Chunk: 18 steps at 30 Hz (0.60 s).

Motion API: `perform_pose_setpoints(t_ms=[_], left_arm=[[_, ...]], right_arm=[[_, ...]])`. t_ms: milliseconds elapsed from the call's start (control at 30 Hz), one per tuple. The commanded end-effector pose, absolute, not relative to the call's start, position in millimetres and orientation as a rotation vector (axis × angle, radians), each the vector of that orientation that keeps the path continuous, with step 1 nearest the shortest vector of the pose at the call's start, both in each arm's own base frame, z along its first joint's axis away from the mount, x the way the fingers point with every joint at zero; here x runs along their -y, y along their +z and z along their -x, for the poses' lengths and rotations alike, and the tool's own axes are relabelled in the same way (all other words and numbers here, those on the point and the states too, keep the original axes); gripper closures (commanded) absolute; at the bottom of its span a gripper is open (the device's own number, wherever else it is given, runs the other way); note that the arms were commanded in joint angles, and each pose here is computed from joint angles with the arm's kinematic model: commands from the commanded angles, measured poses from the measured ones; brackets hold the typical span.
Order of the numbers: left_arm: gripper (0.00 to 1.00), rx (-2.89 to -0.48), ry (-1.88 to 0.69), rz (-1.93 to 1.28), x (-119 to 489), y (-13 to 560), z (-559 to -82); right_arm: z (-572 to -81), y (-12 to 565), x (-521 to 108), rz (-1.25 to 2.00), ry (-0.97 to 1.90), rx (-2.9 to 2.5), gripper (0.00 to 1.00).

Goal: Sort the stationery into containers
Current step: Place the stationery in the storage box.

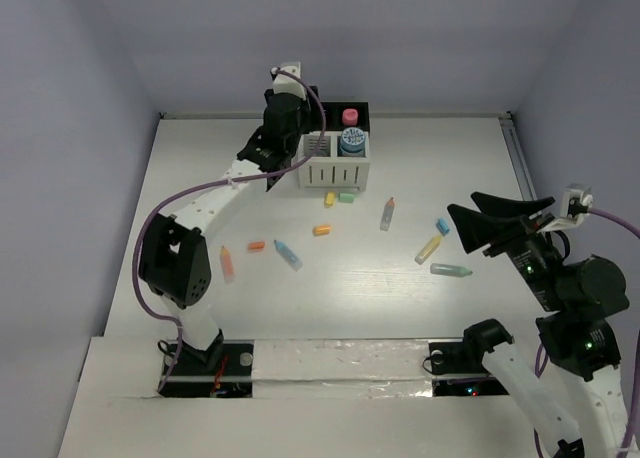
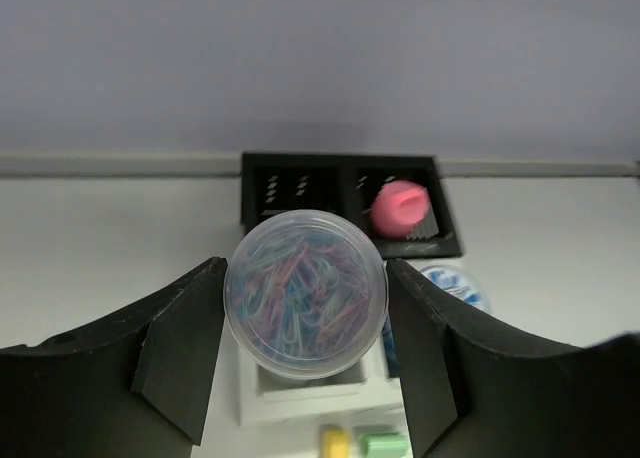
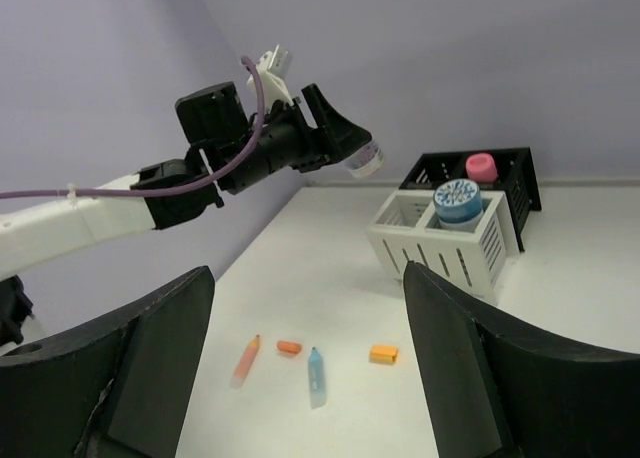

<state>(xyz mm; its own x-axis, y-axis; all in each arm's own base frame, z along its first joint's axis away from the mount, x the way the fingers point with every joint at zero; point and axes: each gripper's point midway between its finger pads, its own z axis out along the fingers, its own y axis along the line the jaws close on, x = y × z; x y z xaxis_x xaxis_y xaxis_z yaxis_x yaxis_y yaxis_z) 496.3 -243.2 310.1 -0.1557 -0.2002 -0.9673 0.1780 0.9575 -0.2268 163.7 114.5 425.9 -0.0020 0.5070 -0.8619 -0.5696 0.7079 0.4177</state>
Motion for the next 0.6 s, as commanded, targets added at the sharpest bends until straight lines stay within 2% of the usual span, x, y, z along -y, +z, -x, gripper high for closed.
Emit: perform_pose_setpoints(t_ms=[0,567], left_arm=[[0.58,-1.659,-0.356,0.056,240,318,-492],[0.55,-1.767,-0.354,-0.003,264,250,-515]], right_arm=[[-169,416,-120,0.079,0.858,-1.353,0.18],[-186,381,-127,0.081,0.836,-1.449,0.18]])
